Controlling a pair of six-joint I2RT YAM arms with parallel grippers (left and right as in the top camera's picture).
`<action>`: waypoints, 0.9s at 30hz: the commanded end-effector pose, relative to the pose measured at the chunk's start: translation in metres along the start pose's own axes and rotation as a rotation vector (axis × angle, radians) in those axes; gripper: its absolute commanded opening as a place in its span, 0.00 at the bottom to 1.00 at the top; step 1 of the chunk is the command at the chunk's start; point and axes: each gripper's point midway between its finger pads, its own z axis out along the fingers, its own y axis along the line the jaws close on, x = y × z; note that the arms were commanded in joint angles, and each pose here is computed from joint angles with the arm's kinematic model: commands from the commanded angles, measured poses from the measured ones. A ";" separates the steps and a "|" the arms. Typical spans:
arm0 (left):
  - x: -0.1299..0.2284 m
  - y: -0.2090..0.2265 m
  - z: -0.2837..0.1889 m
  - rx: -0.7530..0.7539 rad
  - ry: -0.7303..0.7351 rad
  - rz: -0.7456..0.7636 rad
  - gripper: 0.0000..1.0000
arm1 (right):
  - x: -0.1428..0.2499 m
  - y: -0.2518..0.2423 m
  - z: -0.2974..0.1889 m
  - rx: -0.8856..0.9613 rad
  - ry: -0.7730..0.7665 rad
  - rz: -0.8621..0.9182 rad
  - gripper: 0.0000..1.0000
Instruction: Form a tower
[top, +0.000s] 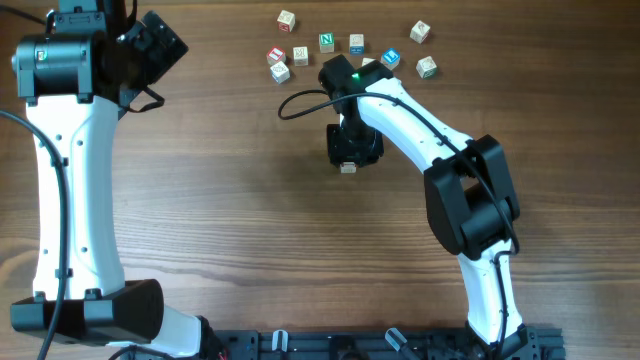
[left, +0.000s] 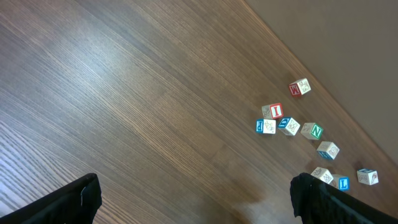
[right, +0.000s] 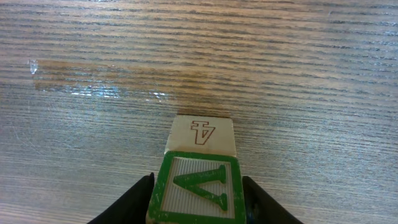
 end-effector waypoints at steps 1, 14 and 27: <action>-0.003 0.003 -0.001 -0.010 -0.011 0.004 1.00 | -0.006 -0.001 -0.002 0.015 -0.019 -0.005 0.41; -0.003 0.003 0.000 -0.010 -0.011 0.004 1.00 | -0.007 -0.002 -0.002 0.023 -0.027 -0.001 0.49; -0.003 0.003 -0.001 -0.011 -0.011 0.004 1.00 | -0.001 0.004 -0.039 0.004 -0.021 0.082 1.00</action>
